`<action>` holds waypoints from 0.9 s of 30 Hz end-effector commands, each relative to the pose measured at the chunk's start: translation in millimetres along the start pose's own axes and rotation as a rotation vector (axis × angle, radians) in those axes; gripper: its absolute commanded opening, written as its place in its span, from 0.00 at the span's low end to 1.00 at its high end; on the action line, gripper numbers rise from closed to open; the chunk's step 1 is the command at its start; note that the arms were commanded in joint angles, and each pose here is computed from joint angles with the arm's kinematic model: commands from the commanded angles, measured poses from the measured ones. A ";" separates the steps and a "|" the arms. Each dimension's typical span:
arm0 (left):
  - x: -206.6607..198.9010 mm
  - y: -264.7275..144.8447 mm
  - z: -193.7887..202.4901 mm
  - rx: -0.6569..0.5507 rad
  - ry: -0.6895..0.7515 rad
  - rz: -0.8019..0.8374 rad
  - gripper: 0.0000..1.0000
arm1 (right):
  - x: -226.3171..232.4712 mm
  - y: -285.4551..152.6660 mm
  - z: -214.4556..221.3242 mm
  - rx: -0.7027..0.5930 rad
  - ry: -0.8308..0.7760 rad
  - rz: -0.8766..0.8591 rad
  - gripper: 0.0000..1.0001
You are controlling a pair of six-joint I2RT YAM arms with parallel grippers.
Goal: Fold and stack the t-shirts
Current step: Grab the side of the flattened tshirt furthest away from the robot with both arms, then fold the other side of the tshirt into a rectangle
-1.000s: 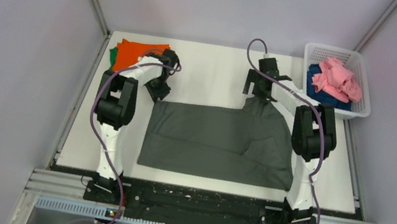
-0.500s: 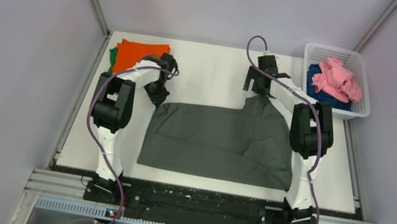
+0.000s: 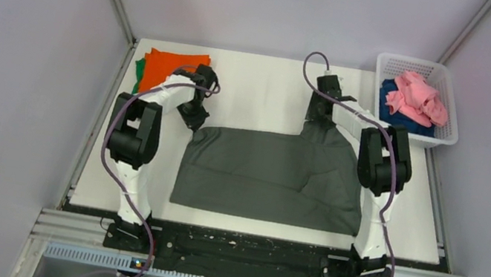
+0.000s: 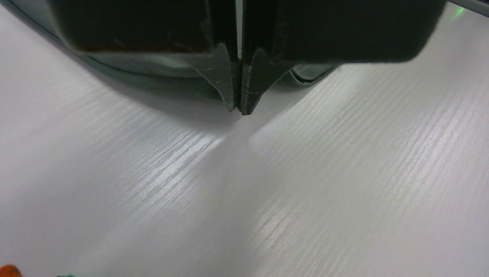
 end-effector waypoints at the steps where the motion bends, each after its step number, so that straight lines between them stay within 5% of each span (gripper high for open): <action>1: -0.1 -27.6 -8.0 -0.048 -0.004 0.077 0.00 | -10.1 -10.4 9.7 0.013 -0.008 0.036 0.48; 4: 1.8 -32.2 -6.8 -0.052 -0.003 0.090 0.00 | -12.2 -14.9 7.8 0.000 -0.006 0.046 0.21; 7: 4.2 -36.5 -4.6 -0.053 0.002 0.102 0.00 | -13.0 -24.9 -1.3 -0.046 0.003 0.037 0.05; 14: 12.9 -50.2 5.5 -0.072 0.016 0.155 0.00 | -16.7 -83.7 -7.9 -0.146 -0.007 -0.012 0.02; 27: 50.4 -64.7 30.3 -0.058 0.043 0.220 0.00 | -45.1 -176.4 100.1 -0.101 0.000 0.020 0.03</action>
Point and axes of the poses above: each gripper's point midway between its finger pads, its own y axis out along the fingers, its own x axis along the line the jaws close on, z = x × y, the point moved 6 cm from there along -y, back along the fingers, and after that the axes turned 5 degrees about -y, right-handed, at the moved point
